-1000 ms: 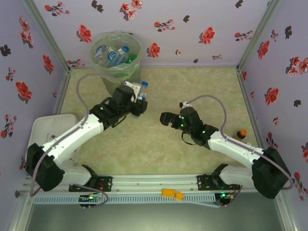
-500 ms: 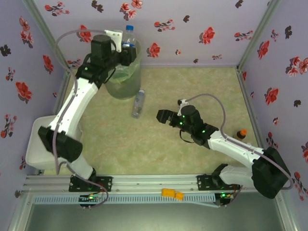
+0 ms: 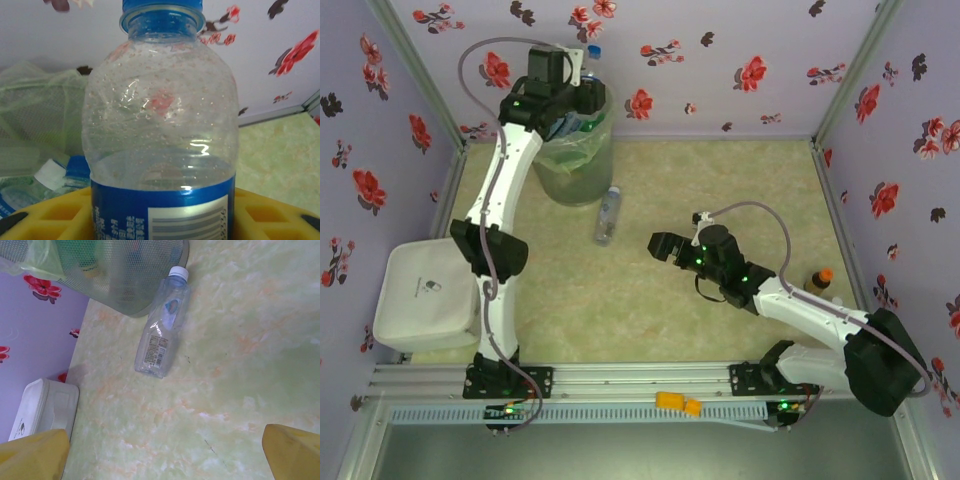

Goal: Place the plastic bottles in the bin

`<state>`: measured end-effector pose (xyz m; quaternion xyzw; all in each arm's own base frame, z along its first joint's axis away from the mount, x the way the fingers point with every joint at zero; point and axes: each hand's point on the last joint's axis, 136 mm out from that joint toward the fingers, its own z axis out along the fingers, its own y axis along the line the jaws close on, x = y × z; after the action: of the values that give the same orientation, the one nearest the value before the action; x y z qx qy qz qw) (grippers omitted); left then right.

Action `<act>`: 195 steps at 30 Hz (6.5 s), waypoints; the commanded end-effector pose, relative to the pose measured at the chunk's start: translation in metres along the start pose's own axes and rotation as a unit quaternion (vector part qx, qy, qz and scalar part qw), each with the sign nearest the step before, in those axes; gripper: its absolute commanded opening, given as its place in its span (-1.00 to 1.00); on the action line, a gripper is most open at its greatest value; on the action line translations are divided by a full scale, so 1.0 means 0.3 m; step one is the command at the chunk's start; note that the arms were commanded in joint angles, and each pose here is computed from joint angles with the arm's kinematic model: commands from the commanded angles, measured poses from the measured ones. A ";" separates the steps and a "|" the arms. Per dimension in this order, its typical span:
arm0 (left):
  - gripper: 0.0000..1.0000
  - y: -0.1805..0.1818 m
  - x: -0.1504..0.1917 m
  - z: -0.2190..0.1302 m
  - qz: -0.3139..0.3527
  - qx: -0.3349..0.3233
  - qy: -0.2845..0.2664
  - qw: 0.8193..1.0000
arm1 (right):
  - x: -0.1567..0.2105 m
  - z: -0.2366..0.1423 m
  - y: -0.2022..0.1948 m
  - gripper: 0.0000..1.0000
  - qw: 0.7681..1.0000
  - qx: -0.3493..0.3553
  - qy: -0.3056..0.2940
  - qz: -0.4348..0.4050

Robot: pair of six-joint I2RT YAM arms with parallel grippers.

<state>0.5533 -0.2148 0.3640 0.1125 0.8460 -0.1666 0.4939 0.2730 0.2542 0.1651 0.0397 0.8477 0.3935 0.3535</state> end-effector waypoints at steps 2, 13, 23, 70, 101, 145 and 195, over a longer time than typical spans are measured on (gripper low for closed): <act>0.06 0.045 0.119 0.048 0.013 -0.027 0.062 0.998 | -0.005 -0.013 0.012 0.99 1.000 -0.011 -0.008 0.008; 1.00 0.008 0.030 -0.076 0.008 -0.023 0.024 0.999 | 0.004 0.005 0.005 0.99 1.000 -0.005 0.000 0.010; 1.00 -0.125 0.009 -0.357 0.004 0.023 -0.076 0.997 | 0.007 0.058 0.014 0.99 1.000 -0.003 0.013 0.006; 0.95 -0.065 1.112 0.066 0.101 -0.146 0.222 0.959 | -0.035 -0.086 -0.164 0.99 0.985 0.153 -0.016 -0.077; -0.16 -0.196 1.024 0.004 0.105 -0.094 0.190 0.972 | -0.049 -0.126 -0.186 0.99 0.984 0.160 -0.037 -0.074; -0.49 0.171 0.020 -0.318 -0.003 -0.089 -0.003 0.996 | -0.078 -0.163 -0.168 0.99 0.986 0.140 -0.072 -0.062; 1.00 0.321 0.654 -0.690 -0.073 -0.194 -0.100 0.973 | -0.441 -0.376 -0.705 0.99 0.864 0.443 -0.190 -0.144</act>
<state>0.3262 -0.0601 0.2790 -0.0224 0.8291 -0.0783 0.5531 0.3371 0.0118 0.1421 0.1491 0.8582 -0.0461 0.4891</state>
